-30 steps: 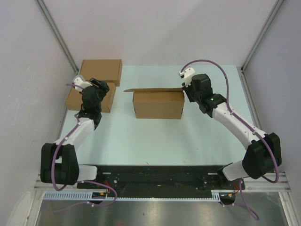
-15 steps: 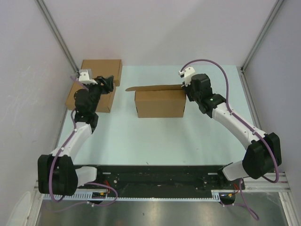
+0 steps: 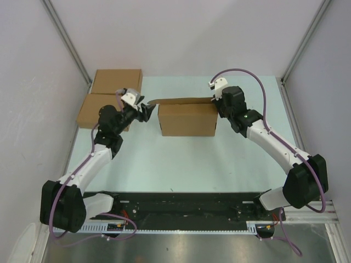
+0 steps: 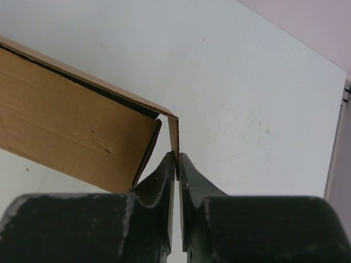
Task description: Fold the paper box
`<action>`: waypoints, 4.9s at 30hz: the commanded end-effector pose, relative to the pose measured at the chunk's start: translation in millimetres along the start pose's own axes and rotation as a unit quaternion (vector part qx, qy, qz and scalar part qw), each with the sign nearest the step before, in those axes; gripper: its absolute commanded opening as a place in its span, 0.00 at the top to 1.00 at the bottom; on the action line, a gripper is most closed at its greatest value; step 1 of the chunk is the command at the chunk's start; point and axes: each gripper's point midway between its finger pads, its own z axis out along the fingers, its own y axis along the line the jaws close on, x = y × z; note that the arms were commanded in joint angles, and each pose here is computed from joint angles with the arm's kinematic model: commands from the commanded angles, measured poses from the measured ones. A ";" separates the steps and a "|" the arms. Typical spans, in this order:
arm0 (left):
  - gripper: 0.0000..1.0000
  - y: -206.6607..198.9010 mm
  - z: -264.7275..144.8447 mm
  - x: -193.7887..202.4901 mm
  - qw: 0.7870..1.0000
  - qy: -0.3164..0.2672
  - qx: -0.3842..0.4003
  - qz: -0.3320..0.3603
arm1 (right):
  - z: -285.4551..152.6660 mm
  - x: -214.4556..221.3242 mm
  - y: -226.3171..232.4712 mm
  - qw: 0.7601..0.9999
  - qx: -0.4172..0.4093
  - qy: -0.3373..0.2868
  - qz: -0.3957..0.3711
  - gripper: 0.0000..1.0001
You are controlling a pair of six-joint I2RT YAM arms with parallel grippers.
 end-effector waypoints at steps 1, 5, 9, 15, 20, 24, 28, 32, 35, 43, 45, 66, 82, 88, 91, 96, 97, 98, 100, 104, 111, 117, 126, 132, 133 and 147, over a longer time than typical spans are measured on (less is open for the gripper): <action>0.35 -13.1 2.2 6.5 0.994 0.055 0.040 0.086 | -5.1 -19.9 -8.2 0.999 0.019 -0.033 0.015 0.91; 0.36 -12.1 6.8 26.4 0.988 0.093 0.028 0.119 | -4.2 -19.0 -8.0 0.999 0.020 -0.032 0.015 0.92; 0.37 -7.0 15.7 33.4 0.986 0.104 0.018 0.129 | -6.6 -21.6 -8.9 0.999 0.021 -0.036 0.014 0.92; 0.39 4.4 25.0 44.7 0.981 0.120 -0.002 0.152 | -7.5 -20.1 -7.6 0.999 0.019 -0.033 0.014 0.92; 0.40 12.3 34.4 46.1 0.979 0.124 -0.014 0.158 | -7.6 -20.4 -6.8 0.999 0.018 -0.033 0.012 0.92; 0.41 15.7 38.1 35.8 0.981 0.110 -0.022 0.160 | -7.6 -20.1 -6.5 0.999 0.017 -0.033 0.011 0.92; 0.41 12.8 39.6 29.9 0.982 0.099 -0.015 0.162 | -7.7 -19.6 -7.0 0.999 0.019 -0.032 0.011 0.92; 0.42 7.0 39.7 24.4 0.984 0.088 -0.001 0.155 | -8.3 -19.4 -6.4 0.999 0.018 -0.031 0.011 0.92; 0.49 6.8 41.5 27.8 0.984 0.096 0.003 0.153 | -9.2 -20.2 -7.2 0.999 0.019 -0.032 0.010 0.92; 0.84 6.2 42.4 35.8 0.983 0.104 0.006 0.149 | -10.9 -20.5 -6.1 0.999 0.018 -0.033 0.010 0.92; 0.85 5.1 42.8 35.4 0.984 0.102 0.007 0.147 | -11.5 -21.2 -5.1 0.999 0.017 -0.034 0.009 0.92; 0.92 -6.0 50.1 40.8 0.987 0.106 0.033 0.117 | -12.1 -22.2 0.0 0.999 0.013 -0.035 0.005 0.93; 0.80 -34.8 51.2 23.0 0.990 0.092 0.062 0.085 | -16.3 -19.8 6.6 0.999 0.006 -0.031 0.004 0.93; 0.96 -35.8 53.1 14.8 0.992 0.083 0.062 0.072 | -20.4 -22.0 7.3 0.999 0.000 -0.035 0.010 0.93; 1.00 -35.1 54.6 6.7 0.993 0.075 0.059 0.069 | -23.9 -24.1 9.5 0.999 -0.007 -0.035 0.022 0.92; 1.00 -40.8 57.3 -0.8 0.994 0.065 0.071 0.052 | -22.8 -25.7 12.9 0.999 -0.021 -0.024 0.041 0.93; 1.00 -41.2 57.5 -2.0 0.994 0.064 0.071 0.049 | -23.7 -25.4 13.1 0.999 -0.024 -0.021 0.043 0.93; 1.00 -42.1 57.3 -1.3 0.994 0.066 0.072 0.048 | -23.7 -28.6 13.5 0.998 -0.026 -0.023 0.051 0.93; 1.00 -43.7 57.7 -0.8 0.994 0.068 0.073 0.047 | -23.0 -29.1 13.8 0.998 -0.028 -0.021 0.061 0.93; 1.00 -48.7 57.6 3.0 0.993 0.076 0.078 0.042 | -18.8 -28.7 13.8 0.995 -0.032 -0.014 0.090 0.93; 1.00 -58.7 61.5 13.7 0.991 0.097 0.086 0.036 | -14.8 -37.6 16.4 0.987 -0.055 -0.012 0.151 0.93; 1.00 -63.9 63.6 21.0 0.989 0.111 0.091 0.036 | -7.7 -41.8 15.9 0.977 -0.068 -0.006 0.202 0.94; 1.00 -63.3 67.5 26.8 0.988 0.121 0.088 0.034 | 5.6 -42.5 16.2 0.970 -0.074 0.005 0.230 0.94; 1.00 -62.5 72.4 29.5 0.987 0.128 0.088 0.031 | 12.2 -43.5 15.6 0.964 -0.083 0.012 0.253 0.94; 1.00 -62.5 72.4 31.2 0.987 0.131 0.089 0.031 | 14.1 -42.7 15.0 0.963 -0.082 0.016 0.256 0.94; 1.00 -60.9 76.2 36.8 0.986 0.141 0.088 0.034 | 11.9 -55.7 8.8 0.959 -0.087 0.037 0.266 0.94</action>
